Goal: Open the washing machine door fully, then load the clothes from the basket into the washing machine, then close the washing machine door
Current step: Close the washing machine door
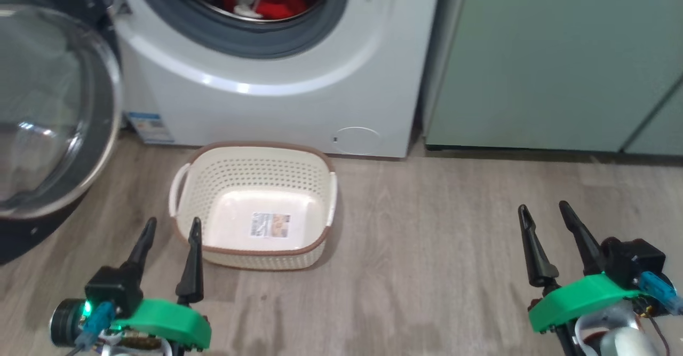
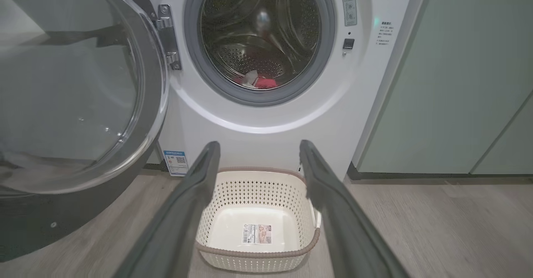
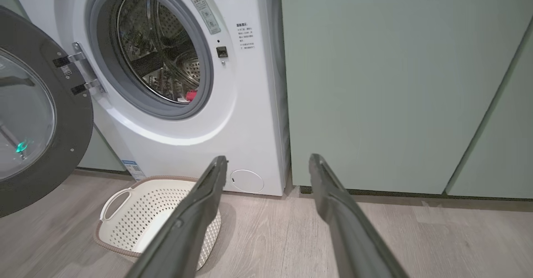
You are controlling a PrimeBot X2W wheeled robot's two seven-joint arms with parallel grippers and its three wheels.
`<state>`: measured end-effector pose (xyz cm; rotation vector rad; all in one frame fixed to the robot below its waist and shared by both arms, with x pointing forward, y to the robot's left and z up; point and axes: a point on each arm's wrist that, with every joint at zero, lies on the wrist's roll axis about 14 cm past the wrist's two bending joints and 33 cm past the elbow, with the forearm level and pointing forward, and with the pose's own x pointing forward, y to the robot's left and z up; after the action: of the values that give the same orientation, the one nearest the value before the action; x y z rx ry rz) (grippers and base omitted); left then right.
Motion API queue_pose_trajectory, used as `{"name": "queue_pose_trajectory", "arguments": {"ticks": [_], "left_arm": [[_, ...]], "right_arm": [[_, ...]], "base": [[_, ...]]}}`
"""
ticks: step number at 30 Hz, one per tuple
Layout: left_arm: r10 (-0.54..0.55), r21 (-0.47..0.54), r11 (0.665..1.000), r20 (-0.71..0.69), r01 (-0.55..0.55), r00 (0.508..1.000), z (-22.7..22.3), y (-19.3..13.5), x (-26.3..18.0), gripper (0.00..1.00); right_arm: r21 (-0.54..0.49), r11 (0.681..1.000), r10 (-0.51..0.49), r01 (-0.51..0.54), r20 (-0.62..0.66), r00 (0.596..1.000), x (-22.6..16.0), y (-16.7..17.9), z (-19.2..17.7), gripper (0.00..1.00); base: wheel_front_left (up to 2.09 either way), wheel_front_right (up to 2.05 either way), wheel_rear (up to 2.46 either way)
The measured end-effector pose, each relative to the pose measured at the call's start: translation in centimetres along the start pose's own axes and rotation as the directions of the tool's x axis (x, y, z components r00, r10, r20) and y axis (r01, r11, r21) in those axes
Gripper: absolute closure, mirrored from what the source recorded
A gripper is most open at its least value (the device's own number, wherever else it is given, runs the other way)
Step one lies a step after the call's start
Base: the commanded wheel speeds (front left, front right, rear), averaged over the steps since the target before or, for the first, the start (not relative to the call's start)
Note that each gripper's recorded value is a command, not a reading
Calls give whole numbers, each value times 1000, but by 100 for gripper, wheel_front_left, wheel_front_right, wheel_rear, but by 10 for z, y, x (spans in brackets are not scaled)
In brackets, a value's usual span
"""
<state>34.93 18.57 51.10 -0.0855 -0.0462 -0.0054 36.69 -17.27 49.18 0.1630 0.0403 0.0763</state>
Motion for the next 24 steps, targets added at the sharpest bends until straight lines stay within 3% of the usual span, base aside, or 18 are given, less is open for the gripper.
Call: {"name": "queue_pose_trajectory", "arguments": {"ticks": [10, 24], "left_arm": [[217, 0, 976, 36, -217, 975, 13, 60, -39, 0], [459, -10, 888, 62, -460, 886, 22, 118, -106, 0]], "right_arm": [[0, 980, 200, -200, -8, 980, 31, 67, -2, 0], [33, 902, 431, -430, -27, 902, 44, 153, -9, 0]], "base": [[0, 0, 0], [0, 0, 0]]}}
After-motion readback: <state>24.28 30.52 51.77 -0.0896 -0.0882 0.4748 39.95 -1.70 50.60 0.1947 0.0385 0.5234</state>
